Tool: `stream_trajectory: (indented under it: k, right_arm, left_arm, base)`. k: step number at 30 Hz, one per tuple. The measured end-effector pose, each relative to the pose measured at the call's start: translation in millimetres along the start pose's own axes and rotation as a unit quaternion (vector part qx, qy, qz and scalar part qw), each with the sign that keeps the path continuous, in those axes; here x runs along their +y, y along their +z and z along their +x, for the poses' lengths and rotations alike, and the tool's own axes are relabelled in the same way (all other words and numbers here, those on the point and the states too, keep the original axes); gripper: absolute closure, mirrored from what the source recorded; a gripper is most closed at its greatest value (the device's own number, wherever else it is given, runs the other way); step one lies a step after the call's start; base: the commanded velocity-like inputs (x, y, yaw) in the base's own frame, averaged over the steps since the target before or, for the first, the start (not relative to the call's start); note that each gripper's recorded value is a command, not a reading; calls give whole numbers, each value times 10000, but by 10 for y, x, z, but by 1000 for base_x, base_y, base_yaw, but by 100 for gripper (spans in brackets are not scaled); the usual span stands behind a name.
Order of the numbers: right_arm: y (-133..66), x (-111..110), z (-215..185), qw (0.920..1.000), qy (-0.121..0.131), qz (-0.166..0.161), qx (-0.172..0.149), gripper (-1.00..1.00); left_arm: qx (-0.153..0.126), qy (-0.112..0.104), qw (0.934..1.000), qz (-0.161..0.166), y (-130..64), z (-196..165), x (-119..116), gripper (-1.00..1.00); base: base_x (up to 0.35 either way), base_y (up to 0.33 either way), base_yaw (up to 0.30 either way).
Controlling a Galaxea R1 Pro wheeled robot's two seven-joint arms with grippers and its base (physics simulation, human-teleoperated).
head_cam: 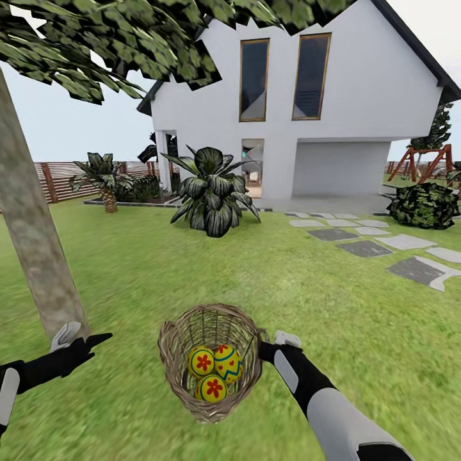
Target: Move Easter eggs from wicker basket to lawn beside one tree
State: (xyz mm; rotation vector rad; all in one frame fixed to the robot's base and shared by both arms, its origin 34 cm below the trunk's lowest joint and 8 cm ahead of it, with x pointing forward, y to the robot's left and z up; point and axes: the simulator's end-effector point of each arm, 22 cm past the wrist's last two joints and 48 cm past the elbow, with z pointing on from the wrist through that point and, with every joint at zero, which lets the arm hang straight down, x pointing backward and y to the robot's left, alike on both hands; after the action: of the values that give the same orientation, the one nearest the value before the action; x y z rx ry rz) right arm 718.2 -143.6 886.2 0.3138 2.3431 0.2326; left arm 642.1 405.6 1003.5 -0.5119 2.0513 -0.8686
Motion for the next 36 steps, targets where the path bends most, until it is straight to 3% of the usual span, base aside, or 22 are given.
stream_trajectory:
  k: [36]
  right_arm:
    - [280, -147, 201, 9999, 6, 54, 110, 100]
  left_arm:
    - [-4, 2, 10000, 55, 190, 127, 204, -100]
  base:
    - [0, 0, 0]
